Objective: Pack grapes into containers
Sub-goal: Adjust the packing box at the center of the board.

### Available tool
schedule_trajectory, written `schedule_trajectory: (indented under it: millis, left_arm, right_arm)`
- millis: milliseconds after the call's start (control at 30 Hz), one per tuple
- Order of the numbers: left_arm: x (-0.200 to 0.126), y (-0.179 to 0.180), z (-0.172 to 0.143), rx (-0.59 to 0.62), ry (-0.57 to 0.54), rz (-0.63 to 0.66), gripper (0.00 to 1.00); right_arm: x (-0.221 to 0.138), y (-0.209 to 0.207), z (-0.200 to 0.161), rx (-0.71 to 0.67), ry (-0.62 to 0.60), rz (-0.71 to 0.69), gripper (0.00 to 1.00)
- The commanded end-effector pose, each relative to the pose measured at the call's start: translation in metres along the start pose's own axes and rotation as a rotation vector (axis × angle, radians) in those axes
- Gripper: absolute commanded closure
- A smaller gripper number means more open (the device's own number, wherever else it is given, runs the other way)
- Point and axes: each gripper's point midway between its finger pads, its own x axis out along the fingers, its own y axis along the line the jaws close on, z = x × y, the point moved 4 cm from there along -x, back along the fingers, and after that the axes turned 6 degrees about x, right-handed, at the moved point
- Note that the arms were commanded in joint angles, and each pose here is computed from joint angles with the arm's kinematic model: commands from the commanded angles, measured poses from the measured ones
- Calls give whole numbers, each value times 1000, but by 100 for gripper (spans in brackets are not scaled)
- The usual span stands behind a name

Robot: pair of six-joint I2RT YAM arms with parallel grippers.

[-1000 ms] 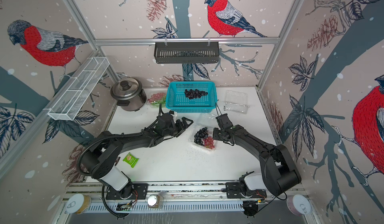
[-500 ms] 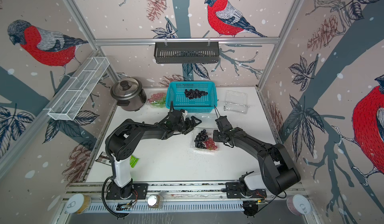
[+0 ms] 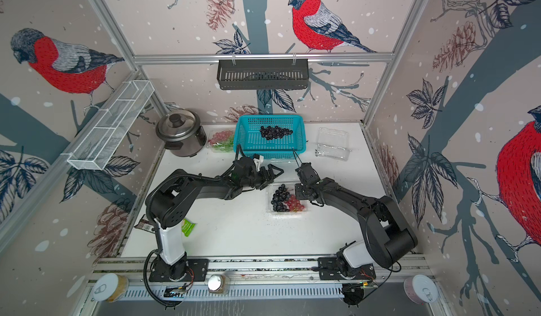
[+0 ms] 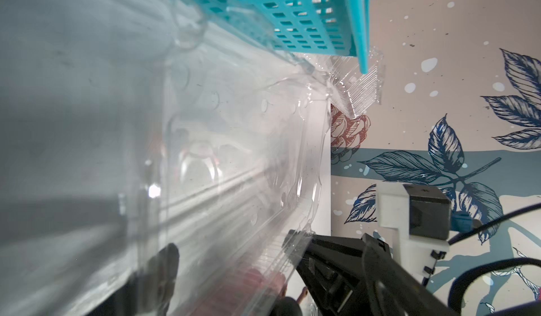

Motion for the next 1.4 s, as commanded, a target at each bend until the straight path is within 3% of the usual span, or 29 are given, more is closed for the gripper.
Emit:
schedule_trajectory:
  millis: [0,300,933,1133,1367]
  left_arm:
    - [-9,-14,5,25,-38,-66,3]
    - [-47,-12,4,33,-89,-42,3]
    - [-106,10,45,75,-222,86,3]
    - [-110,16,54,102,-236,117,3]
    - [-107,17,54,100,-230,111,3]
  right_arm:
    - [1,7,4,-64,-15,-39,87]
    - [11,25,13,-122,-6,-42,83]
    - [37,84,73,-177,-43,51,80]
    - [45,93,81,-190,-39,64,63]
    - [23,95,90,-155,-75,113,41]
